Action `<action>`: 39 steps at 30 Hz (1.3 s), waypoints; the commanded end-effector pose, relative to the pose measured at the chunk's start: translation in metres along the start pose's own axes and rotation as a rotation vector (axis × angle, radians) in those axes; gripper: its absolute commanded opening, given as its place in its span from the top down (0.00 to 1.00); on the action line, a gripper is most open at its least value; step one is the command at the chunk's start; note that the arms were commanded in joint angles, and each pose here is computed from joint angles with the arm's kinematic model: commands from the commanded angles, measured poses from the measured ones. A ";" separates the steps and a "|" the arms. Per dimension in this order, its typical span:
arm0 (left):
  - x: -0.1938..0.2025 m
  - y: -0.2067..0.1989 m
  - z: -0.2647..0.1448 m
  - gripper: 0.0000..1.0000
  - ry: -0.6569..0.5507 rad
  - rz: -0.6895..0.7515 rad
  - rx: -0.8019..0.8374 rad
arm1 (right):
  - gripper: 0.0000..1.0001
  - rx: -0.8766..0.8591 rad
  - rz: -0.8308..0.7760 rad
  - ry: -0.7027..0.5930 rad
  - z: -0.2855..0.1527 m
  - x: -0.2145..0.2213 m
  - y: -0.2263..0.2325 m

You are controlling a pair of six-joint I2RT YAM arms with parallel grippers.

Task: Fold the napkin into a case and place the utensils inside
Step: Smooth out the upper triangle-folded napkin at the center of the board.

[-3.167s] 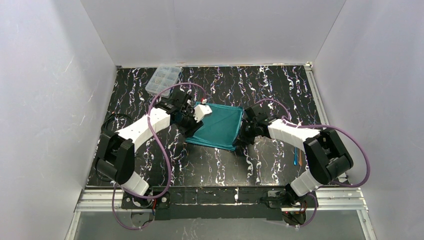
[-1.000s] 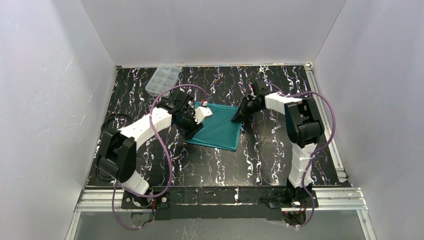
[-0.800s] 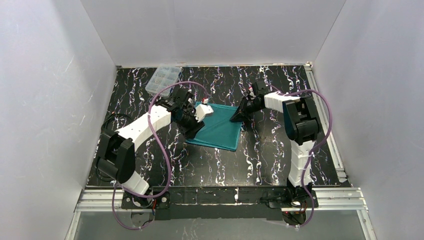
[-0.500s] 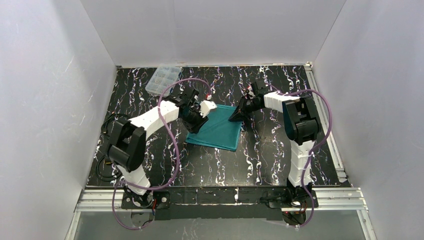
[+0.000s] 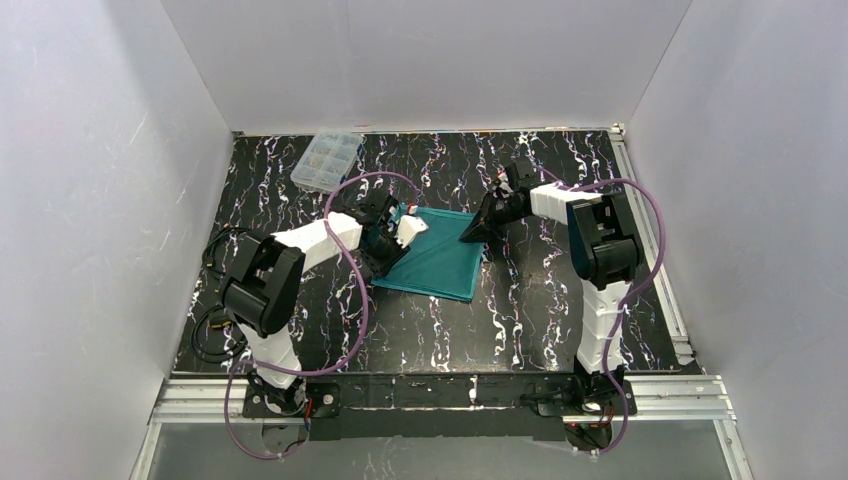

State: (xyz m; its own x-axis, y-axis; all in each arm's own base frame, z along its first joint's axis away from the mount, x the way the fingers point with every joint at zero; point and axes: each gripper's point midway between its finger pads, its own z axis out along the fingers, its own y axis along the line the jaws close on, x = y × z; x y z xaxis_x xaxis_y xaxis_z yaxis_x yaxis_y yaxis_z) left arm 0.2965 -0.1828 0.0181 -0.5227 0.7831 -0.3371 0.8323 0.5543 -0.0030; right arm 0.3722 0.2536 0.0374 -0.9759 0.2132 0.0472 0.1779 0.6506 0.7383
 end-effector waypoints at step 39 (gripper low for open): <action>0.013 -0.006 0.000 0.80 -0.018 0.019 -0.009 | 0.86 -0.089 0.048 -0.041 -0.018 -0.040 -0.018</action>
State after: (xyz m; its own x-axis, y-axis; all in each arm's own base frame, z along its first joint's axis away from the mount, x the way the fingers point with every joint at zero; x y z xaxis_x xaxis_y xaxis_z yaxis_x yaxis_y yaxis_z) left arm 0.2959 -0.1831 0.0168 -0.5043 0.7734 -0.3841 0.8331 0.5528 0.0191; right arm 0.3961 0.2252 0.0230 -0.9577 0.2622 0.1187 0.2528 0.5694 0.7822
